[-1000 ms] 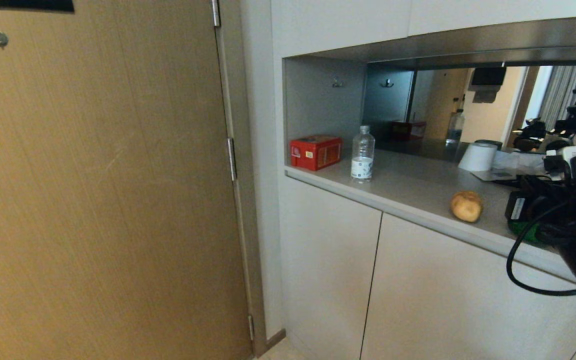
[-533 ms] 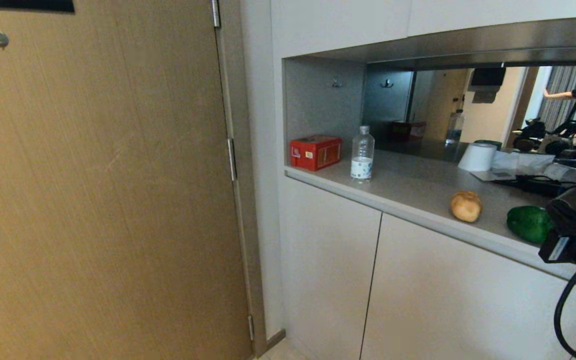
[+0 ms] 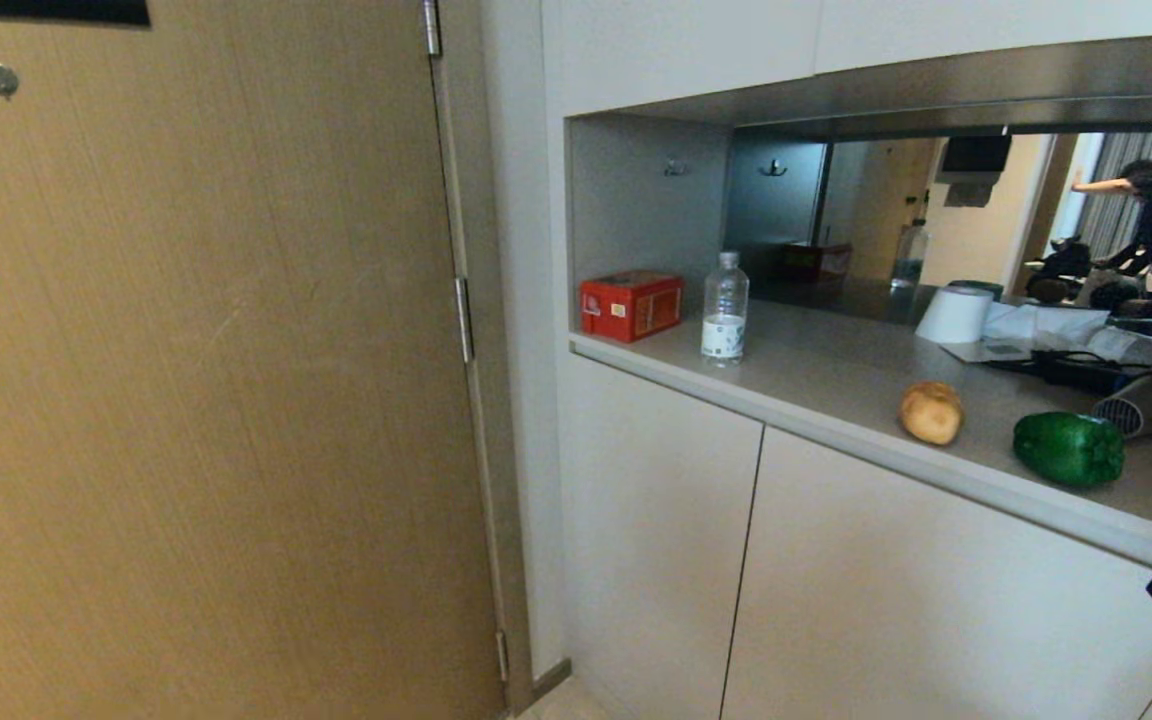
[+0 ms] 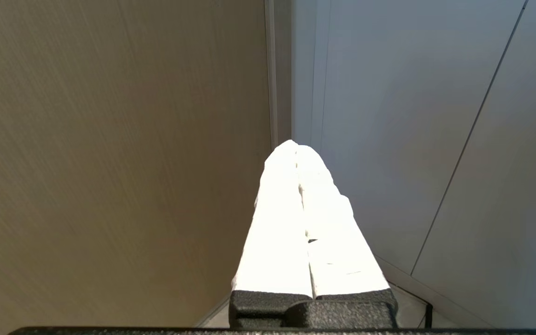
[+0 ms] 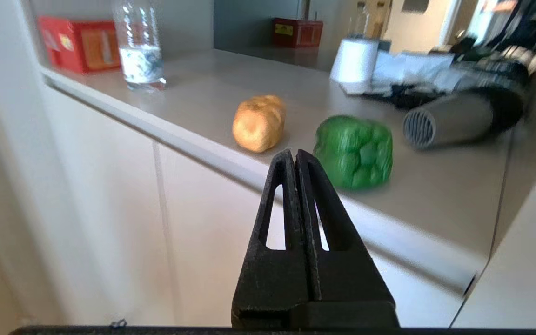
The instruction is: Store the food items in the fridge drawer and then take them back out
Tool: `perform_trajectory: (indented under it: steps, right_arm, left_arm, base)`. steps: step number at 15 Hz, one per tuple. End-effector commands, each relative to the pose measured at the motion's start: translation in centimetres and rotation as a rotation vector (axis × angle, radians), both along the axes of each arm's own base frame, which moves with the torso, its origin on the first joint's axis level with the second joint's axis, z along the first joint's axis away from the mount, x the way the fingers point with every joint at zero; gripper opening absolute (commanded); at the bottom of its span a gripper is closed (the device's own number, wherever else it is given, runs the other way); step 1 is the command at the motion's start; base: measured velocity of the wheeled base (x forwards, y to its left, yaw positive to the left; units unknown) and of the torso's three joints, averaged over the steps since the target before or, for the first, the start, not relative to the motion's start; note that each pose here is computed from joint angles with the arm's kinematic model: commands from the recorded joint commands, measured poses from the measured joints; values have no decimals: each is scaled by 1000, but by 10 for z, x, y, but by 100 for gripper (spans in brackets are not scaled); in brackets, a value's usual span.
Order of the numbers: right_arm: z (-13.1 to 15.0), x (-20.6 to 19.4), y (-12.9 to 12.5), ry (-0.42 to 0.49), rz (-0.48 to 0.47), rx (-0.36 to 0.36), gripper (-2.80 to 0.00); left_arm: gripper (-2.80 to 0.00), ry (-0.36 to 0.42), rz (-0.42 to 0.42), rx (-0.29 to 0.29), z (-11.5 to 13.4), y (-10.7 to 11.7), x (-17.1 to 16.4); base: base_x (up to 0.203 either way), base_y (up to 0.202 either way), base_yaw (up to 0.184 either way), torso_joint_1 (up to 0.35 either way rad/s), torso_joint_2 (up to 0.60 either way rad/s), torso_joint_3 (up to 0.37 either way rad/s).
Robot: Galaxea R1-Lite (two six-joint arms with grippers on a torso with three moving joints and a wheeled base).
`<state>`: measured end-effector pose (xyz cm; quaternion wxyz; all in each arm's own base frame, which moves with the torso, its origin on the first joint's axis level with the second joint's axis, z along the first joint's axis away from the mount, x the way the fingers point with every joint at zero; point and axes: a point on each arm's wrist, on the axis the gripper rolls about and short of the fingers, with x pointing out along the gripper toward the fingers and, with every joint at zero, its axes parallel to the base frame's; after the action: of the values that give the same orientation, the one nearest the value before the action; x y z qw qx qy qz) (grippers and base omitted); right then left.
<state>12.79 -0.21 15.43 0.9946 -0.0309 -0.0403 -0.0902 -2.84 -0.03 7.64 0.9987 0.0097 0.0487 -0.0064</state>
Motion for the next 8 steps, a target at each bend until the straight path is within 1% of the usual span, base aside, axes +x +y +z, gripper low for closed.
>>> perform_trajectory:
  steps: [1,3,6,8]
  right_arm:
    - [2,-15,0,-20,10,20,-280]
    - [0,-25,1,6,59,40,-280]
    - [3,-49,2,-45,106,48,-280]
    - [-2,-69,3,-36,139,47,-280]
  left_arm:
    - [-280,-1,0,0,0,0,0]
    - [-280,-1,0,0,0,0,0]
    - [-280,-1,0,0,0,0,0]
    - [-280,-1,0,0,0,0,0]
  base:
    - [0,0,0,0,0,0]
    - [0,0,0,0,0,0]
    - [0,0,0,0,0,0]
    - [0,0,0,0,0,0]
